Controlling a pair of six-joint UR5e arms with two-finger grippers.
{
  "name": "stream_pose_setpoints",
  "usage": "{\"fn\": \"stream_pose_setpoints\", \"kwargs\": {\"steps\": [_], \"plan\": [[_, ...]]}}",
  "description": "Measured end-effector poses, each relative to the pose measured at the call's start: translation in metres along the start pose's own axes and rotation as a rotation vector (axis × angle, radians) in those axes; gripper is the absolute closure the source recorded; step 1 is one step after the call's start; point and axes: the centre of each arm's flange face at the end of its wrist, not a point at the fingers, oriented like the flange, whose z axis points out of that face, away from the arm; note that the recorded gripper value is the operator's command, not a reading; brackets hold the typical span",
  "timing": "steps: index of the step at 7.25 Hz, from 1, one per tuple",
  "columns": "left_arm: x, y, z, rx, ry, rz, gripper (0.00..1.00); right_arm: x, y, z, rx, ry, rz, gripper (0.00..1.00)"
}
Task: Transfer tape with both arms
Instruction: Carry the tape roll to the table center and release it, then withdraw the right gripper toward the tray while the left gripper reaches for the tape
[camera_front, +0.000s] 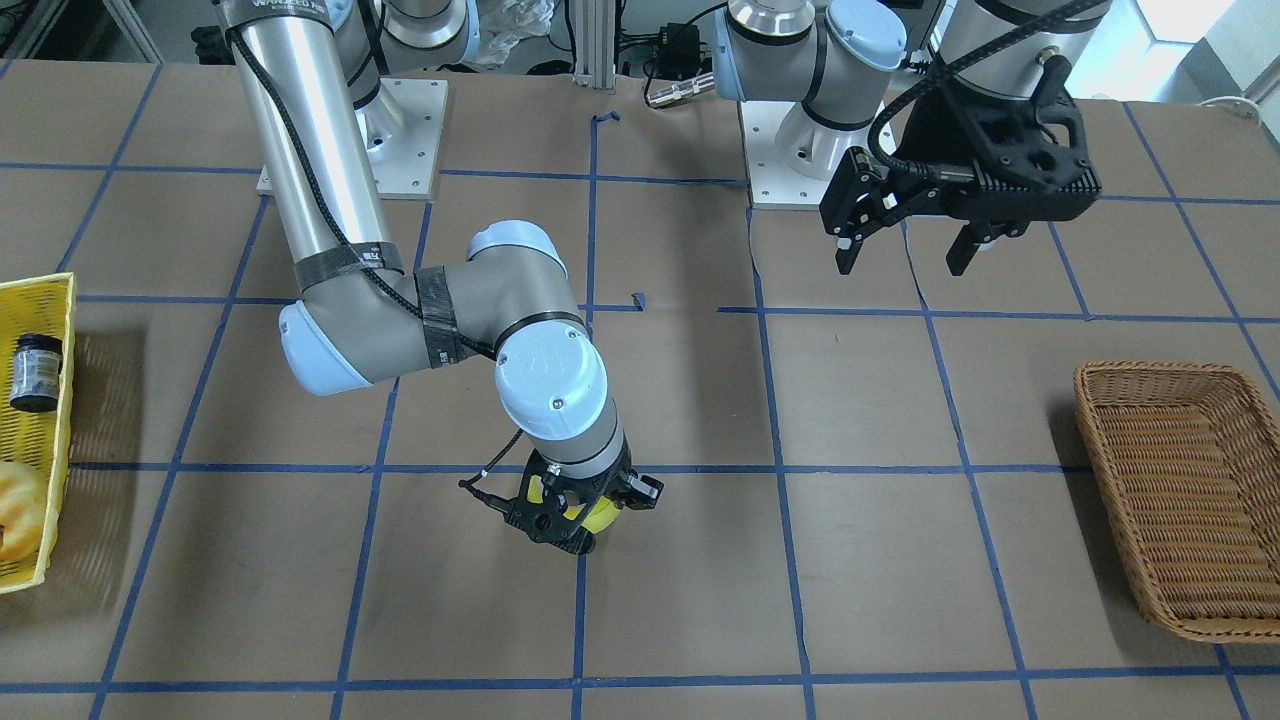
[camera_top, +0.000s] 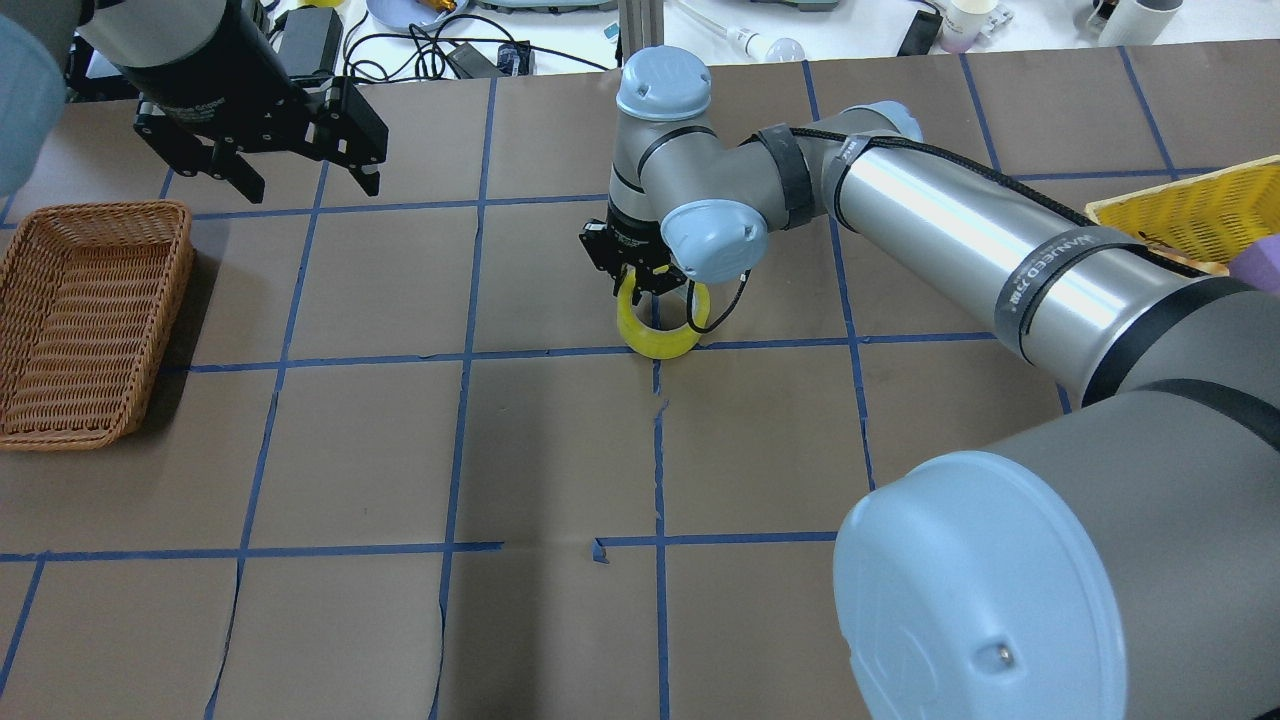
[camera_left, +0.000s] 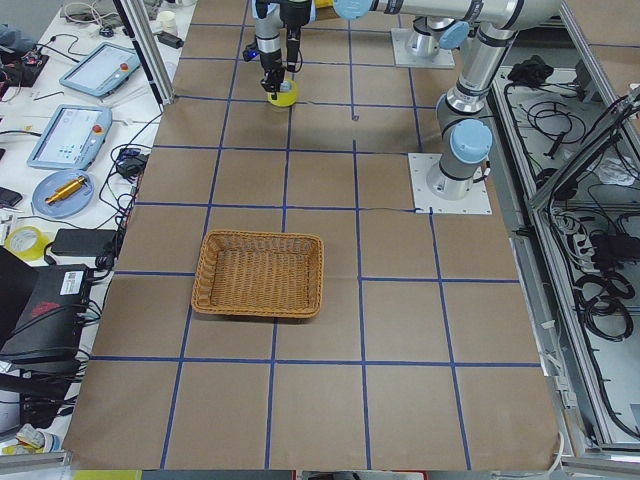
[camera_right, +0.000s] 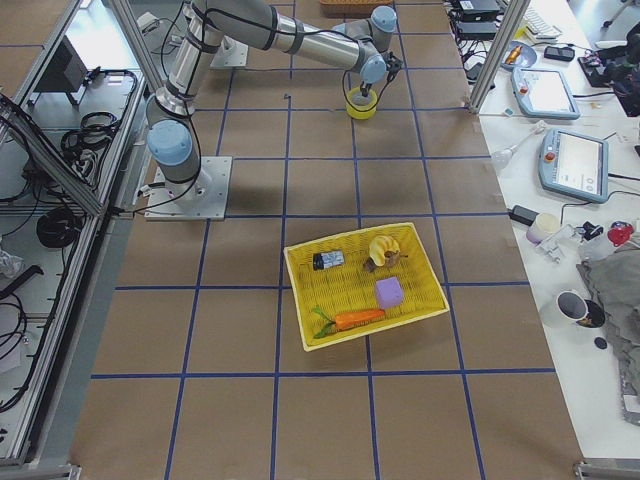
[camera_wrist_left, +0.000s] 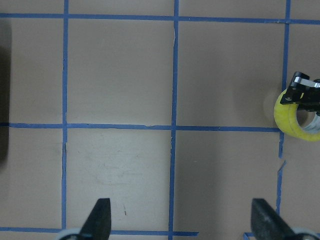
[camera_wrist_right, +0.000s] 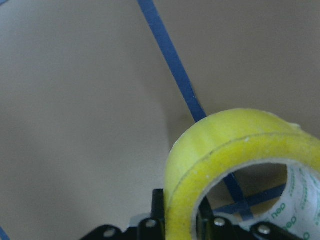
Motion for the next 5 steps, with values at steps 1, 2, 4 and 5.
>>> {"fn": "stream_pose_setpoints", "kwargs": {"steps": [1, 2, 4, 5], "plan": [[-0.001, -0.006, 0.003, 0.006, 0.006, -0.007, 0.0, -0.001, 0.001, -0.004, 0.002, -0.008, -0.001, 0.0], [-0.001, -0.01, 0.002, 0.02, 0.019, -0.012, 0.0, -0.001, 0.001, -0.013, 0.013, -0.016, -0.005, 0.0], [0.003, -0.02, 0.013, 0.026, 0.049, -0.013, 0.0, 0.012, -0.005, -0.056, 0.058, -0.026, -0.033, 0.0], [0.005, -0.025, 0.022, 0.02, 0.06, -0.015, 0.0, 0.035, -0.022, -0.083, 0.08, -0.002, -0.088, 0.0]]}}
